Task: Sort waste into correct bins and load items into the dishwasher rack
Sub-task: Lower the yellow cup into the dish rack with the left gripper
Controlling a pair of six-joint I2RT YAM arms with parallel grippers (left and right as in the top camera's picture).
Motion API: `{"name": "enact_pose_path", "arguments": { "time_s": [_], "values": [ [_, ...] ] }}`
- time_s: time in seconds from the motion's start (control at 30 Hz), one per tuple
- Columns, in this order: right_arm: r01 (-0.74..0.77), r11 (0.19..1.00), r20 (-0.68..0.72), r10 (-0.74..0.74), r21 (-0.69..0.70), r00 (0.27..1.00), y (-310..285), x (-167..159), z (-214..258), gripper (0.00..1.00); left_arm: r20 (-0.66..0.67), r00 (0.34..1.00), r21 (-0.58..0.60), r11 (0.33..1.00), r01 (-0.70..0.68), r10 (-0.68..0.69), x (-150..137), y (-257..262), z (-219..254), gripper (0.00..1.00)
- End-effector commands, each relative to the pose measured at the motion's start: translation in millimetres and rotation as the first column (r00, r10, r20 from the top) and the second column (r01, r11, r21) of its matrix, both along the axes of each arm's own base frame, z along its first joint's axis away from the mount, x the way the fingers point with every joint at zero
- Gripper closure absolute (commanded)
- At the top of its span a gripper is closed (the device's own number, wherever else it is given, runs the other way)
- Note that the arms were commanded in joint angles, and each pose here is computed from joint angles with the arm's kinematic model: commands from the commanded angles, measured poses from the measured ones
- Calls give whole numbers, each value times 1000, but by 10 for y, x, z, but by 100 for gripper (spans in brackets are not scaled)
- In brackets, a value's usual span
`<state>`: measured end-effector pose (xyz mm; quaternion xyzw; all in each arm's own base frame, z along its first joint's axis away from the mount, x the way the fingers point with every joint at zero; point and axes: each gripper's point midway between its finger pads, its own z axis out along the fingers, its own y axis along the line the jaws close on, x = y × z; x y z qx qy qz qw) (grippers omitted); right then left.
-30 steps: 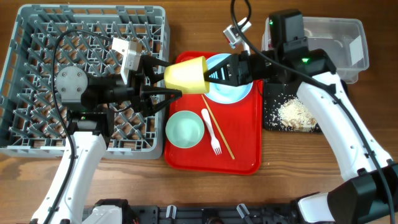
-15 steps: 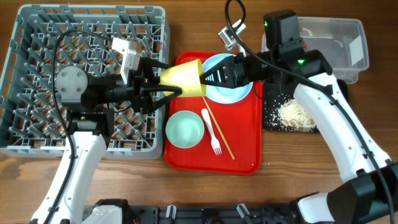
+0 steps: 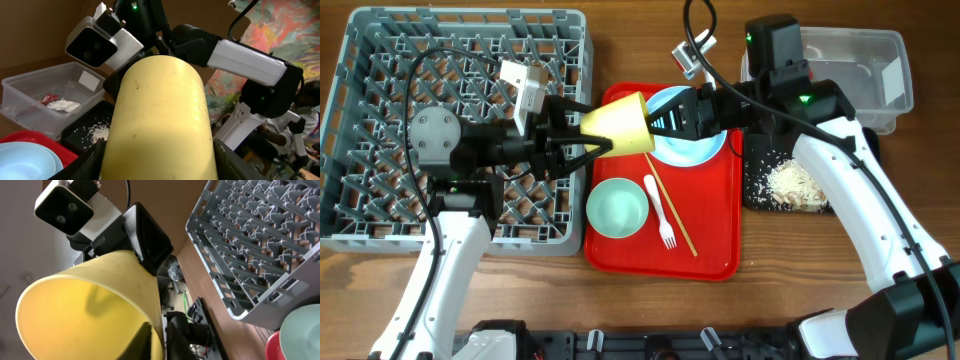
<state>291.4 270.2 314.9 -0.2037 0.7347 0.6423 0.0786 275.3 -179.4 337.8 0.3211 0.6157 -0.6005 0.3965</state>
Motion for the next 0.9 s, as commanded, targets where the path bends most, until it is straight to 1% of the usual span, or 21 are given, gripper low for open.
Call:
{"name": "enact_pose_path", "arguments": {
  "time_s": [0.0,0.07,0.1,0.17,0.2,0.23,0.3,0.4,0.47,0.53,0.63,0.67,0.7,0.73,0.83,0.87],
  "values": [
    [-24,999,8,24,24,1000,12,-31,69,81,-3,1000,3,1000,9,-9,0,-5,4,46],
    [-19,1000,7,19,21,1000,9,-21,63,71,-27,1000,4,1000,1,-1,31,17,-29,48],
    [-8,1000,2,8,11,1000,9,-4,47,62,-45,999,4,1000,-7,7,60,39,-55,50],
    [24,1000,2,-24,-19,1000,9,48,-3,55,-75,997,5,1000,-21,22,112,80,-102,52],
    [48,998,10,-48,-41,999,5,91,-42,49,-90,995,6,1000,-31,31,143,110,-127,53],
    [89,993,18,-88,-80,996,-8,159,-113,45,-107,993,6,999,-42,43,175,143,-152,53],
    [163,974,25,-161,-156,987,-46,272,-248,41,-121,990,7,998,-68,69,239,222,-187,52],
    [259,931,54,-254,-259,966,-130,420,-436,38,-100,988,12,993,-118,119,336,372,-228,52],
    [327,883,79,-320,-335,944,-228,524,-576,36,-107,982,17,988,-155,156,398,472,-279,54],
    [378,834,101,-370,-402,924,-336,594,-699,35,-125,970,26,978,-208,210,478,577,-349,60],
    [405,797,110,-401,-448,910,-437,627,-787,35,-159,932,54,946,-320,324,639,757,-498,71],
    [409,791,109,-406,-456,907,-461,632,-801,35,-173,910,73,926,-371,378,710,833,-569,77],
    [414,783,108,-414,-464,904,-485,639,-817,35,-188,886,91,906,-414,424,771,896,-629,89],
    [419,777,111,-419,-470,901,-505,648,-829,35,-206,859,109,883,-456,469,830,958,-684,96],
    [442,748,122,-444,-495,888,-588,687,-874,35,-218,791,155,821,-550,572,964,1113,-799,96],
    [458,716,129,-465,-526,876,-671,706,-931,35,-225,737,184,770,-611,638,1051,1226,-864,96]
  ]
}}
